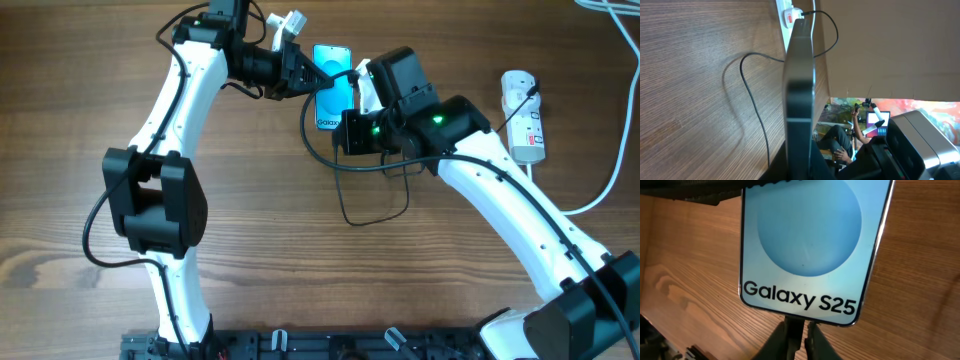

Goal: Plug charger to phone and switch on socket
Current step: 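Push the USB-C plug further into the phone held by the left gripper, then lower the plugged phone flat onto the table with both grippers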

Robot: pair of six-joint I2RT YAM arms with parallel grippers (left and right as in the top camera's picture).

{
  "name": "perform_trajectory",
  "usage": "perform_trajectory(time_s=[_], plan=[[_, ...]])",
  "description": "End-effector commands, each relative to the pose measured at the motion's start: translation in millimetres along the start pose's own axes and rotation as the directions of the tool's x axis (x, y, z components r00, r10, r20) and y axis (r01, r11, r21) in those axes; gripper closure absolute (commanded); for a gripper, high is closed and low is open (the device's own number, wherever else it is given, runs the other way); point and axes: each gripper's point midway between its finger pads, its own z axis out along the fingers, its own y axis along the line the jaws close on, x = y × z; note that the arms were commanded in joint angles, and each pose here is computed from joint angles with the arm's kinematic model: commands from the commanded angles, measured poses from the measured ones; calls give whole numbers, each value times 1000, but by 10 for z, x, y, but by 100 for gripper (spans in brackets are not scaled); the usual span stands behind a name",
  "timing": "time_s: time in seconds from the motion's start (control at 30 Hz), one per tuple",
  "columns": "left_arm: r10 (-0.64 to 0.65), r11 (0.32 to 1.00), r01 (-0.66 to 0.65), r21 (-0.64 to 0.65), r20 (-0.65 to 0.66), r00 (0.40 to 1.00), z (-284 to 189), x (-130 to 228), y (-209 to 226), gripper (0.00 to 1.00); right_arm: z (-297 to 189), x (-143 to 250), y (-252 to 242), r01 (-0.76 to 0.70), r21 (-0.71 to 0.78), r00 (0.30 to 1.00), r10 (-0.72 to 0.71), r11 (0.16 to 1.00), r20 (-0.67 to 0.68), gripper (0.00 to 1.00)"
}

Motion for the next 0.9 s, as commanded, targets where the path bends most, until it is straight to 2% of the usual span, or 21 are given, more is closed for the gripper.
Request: perform_trajectory(time_s=[0.0, 0.17, 0.23, 0.27, 0.3, 0.37, 0.43, 0.47, 0.7, 0.87], plan=[[30, 1000, -30, -1, 2, 1000, -25, 34, -154, 96, -4, -71, -77, 6, 38, 1000, -7, 999, 19, 78], [-49, 986, 55, -158, 43, 998, -75, -27, 130, 96, -5, 53, -77, 10, 29, 999, -9, 1000, -35, 77], [-76, 967, 91, -239, 72, 994, -129, -57, 286, 96, -8, 111, -102, 3, 39, 998, -1, 999, -58, 70], [-86, 954, 107, -278, 85, 993, -156, -65, 360, 96, -11, 146, -117, -1, 46, 997, 5, 999, -72, 63], [-96, 941, 123, -316, 98, 991, -180, -70, 430, 96, -14, 175, -129, -5, 51, 996, 10, 999, -83, 49], [-101, 922, 132, -363, 106, 989, -211, -61, 513, 96, -20, 221, -154, -12, 63, 995, 18, 998, -100, 32], [-116, 899, 150, -411, 105, 988, -233, -22, 602, 96, -25, 254, -183, -18, 78, 993, 27, 997, -112, 5], [-126, 891, 158, -427, 102, 987, -233, 1, 637, 96, -27, 265, -186, -19, 79, 993, 29, 997, -116, 1], [-192, 860, 183, -477, 30, 981, -29, 210, 795, 96, -26, 280, -186, -48, 82, 991, 58, 995, -120, 0], [-182, 856, 137, -498, -42, 982, 172, 333, 963, 96, -29, 320, -150, -57, 62, 988, 65, 996, -140, 0]])
